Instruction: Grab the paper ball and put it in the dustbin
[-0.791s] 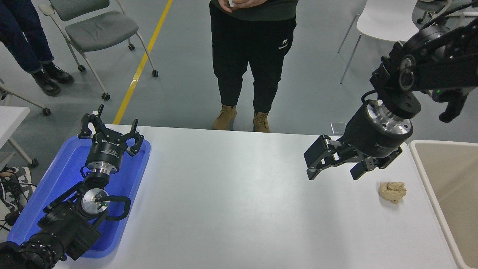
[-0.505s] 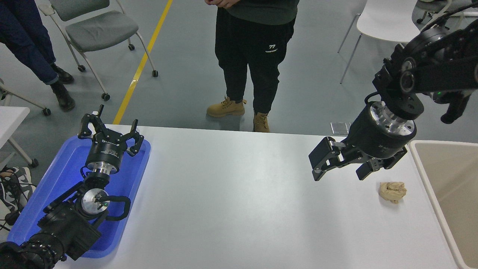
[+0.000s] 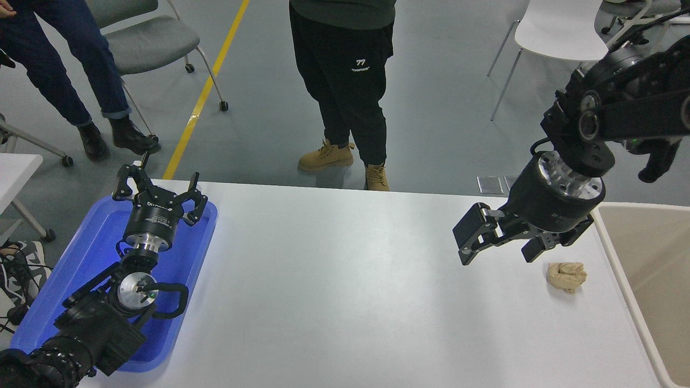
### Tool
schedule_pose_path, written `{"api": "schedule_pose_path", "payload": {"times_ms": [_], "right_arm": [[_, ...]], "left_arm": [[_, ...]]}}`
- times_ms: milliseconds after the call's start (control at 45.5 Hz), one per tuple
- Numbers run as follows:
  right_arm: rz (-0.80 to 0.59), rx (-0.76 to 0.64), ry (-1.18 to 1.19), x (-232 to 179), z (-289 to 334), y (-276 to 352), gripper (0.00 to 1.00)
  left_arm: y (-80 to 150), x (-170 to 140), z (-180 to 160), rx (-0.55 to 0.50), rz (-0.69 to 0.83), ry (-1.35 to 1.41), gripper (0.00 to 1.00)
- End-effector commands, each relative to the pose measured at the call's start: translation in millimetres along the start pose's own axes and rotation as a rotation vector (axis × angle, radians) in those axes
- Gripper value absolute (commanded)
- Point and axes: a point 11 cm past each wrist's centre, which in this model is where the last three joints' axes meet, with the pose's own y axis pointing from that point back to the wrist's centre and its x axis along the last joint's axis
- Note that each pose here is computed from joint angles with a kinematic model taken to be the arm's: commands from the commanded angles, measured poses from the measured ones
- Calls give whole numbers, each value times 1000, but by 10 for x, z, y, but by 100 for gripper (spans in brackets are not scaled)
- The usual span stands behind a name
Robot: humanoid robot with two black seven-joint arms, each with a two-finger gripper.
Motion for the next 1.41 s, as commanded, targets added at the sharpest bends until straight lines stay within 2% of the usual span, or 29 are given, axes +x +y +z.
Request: {"api": "schedule_pose_path", "payload": {"times_ms": [0, 198, 681, 901, 1077, 1385], "right_arm": [[0, -2, -8, 9, 64, -68, 100], [42, 25, -43, 36, 231, -16, 100], [25, 16, -50, -24, 441, -189, 100], [72, -36, -29, 94, 688, -409, 100], [192, -106, 22, 299, 1003, -666, 100], [322, -289, -4, 519, 1965, -919, 100]], "left_arm": [[-1, -5, -2, 0, -2, 1, 100], [1, 1, 0, 0, 0, 0, 100], [-5, -5, 2, -1, -1, 0, 100], [-6, -11, 1, 0, -4, 2, 100], [-6, -11, 1, 0, -4, 2, 100], [-6, -11, 1, 0, -4, 2, 100]]}}
